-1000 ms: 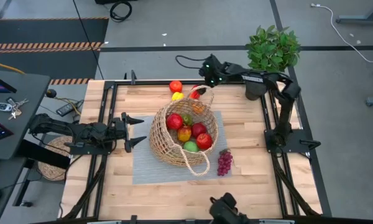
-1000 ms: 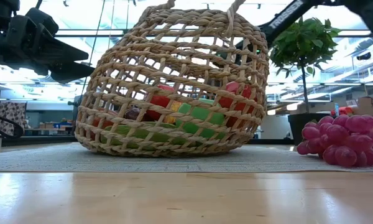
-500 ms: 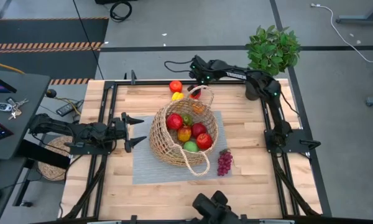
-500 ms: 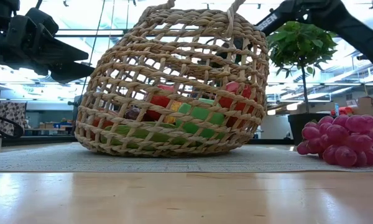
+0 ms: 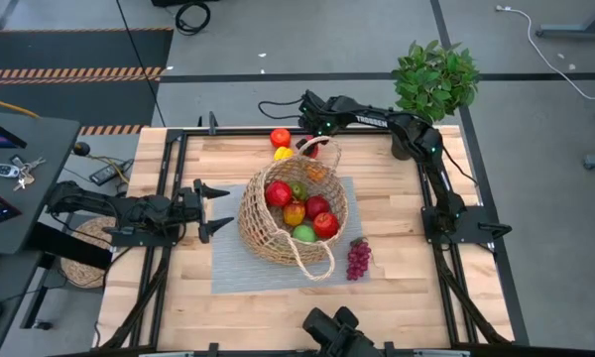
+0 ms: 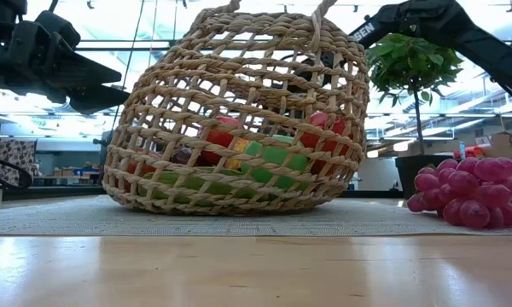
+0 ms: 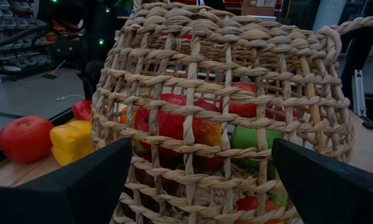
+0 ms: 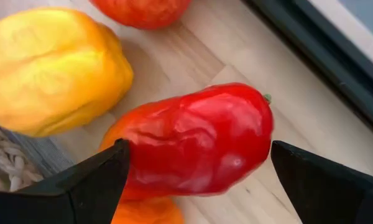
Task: Build produce basket
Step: Put the red mango into the mesh basket
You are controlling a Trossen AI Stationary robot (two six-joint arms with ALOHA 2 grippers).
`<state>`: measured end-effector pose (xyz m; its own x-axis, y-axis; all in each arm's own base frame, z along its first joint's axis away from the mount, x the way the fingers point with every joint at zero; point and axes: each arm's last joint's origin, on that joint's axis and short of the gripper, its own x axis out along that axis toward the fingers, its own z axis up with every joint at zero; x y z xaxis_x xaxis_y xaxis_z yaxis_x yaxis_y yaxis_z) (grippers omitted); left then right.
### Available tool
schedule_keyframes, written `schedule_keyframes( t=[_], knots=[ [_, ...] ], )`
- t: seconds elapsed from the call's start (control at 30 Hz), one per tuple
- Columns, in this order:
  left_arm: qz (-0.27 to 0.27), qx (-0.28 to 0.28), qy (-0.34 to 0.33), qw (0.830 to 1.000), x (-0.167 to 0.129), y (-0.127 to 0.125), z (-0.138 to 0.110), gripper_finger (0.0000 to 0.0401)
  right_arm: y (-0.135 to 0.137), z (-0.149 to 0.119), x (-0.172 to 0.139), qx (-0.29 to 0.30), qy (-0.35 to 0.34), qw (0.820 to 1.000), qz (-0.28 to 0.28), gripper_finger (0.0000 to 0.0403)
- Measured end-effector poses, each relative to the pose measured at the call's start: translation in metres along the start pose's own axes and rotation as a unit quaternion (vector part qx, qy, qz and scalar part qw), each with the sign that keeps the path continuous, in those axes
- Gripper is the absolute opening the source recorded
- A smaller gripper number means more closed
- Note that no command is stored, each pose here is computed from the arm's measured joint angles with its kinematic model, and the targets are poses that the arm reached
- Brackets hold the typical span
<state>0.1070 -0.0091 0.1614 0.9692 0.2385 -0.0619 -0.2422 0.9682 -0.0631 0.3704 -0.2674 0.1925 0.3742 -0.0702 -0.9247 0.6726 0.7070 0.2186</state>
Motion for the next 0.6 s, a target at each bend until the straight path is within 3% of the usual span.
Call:
schedule_keyframes(
  t=[0.6],
  knots=[
    [0.000,0.000,0.000,1.000,0.0000,0.0000,0.0000,0.0394,0.0019,-0.0020,0.0011,-0.017,0.012,0.999,0.041,0.0281]
  ],
)
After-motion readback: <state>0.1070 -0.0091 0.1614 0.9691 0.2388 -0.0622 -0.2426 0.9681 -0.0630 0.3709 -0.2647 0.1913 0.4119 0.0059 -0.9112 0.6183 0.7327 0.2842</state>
